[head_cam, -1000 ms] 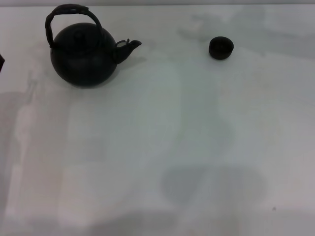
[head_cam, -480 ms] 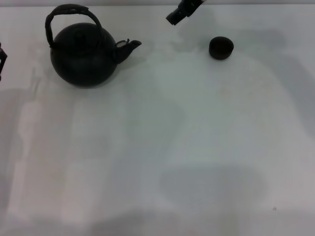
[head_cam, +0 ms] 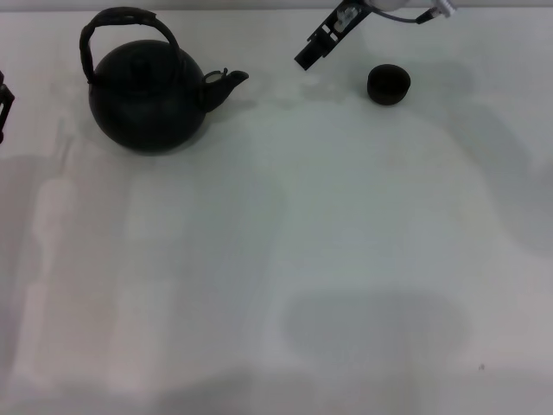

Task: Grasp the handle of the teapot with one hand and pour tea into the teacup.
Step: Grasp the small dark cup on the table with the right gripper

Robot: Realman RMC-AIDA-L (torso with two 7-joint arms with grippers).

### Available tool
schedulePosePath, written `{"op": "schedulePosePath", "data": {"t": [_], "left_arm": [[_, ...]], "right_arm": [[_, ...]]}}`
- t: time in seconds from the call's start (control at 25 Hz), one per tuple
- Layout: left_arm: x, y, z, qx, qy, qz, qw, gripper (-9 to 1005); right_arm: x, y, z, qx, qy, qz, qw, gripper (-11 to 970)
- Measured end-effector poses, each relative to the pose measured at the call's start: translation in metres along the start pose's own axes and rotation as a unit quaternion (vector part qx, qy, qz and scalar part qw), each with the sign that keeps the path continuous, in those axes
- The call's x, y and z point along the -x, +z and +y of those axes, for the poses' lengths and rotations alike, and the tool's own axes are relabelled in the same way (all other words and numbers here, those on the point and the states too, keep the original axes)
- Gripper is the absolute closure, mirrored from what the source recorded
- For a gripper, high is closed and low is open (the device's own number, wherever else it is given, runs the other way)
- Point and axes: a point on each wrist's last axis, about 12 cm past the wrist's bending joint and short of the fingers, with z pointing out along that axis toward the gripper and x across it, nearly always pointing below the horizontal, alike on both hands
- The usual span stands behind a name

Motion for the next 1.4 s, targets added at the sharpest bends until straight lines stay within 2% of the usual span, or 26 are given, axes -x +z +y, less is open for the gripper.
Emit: {"op": "schedulePosePath", "data": {"t": [0.44, 0.96, 1.4], "left_arm": [[0.0, 0.0, 0.0, -0.002, 0.001, 0.002, 1.0, 137], [-0.002, -0.003, 0.0, -0.002, 0.0, 0.006, 1.0, 138], [-0.001, -0.002, 0.0, -0.003, 0.0, 0.003, 1.0, 137]], "right_arm": [[-0.037, 0.016, -0.018, -0.04, 0.031, -0.027, 0.998, 135], [-0.081, 0.028, -0.023, -0.041, 0.083, -0.013, 0.996, 135], [-0.085, 0.029, -0.024, -0.045, 0.088, -0.022, 0.995, 134]]}}
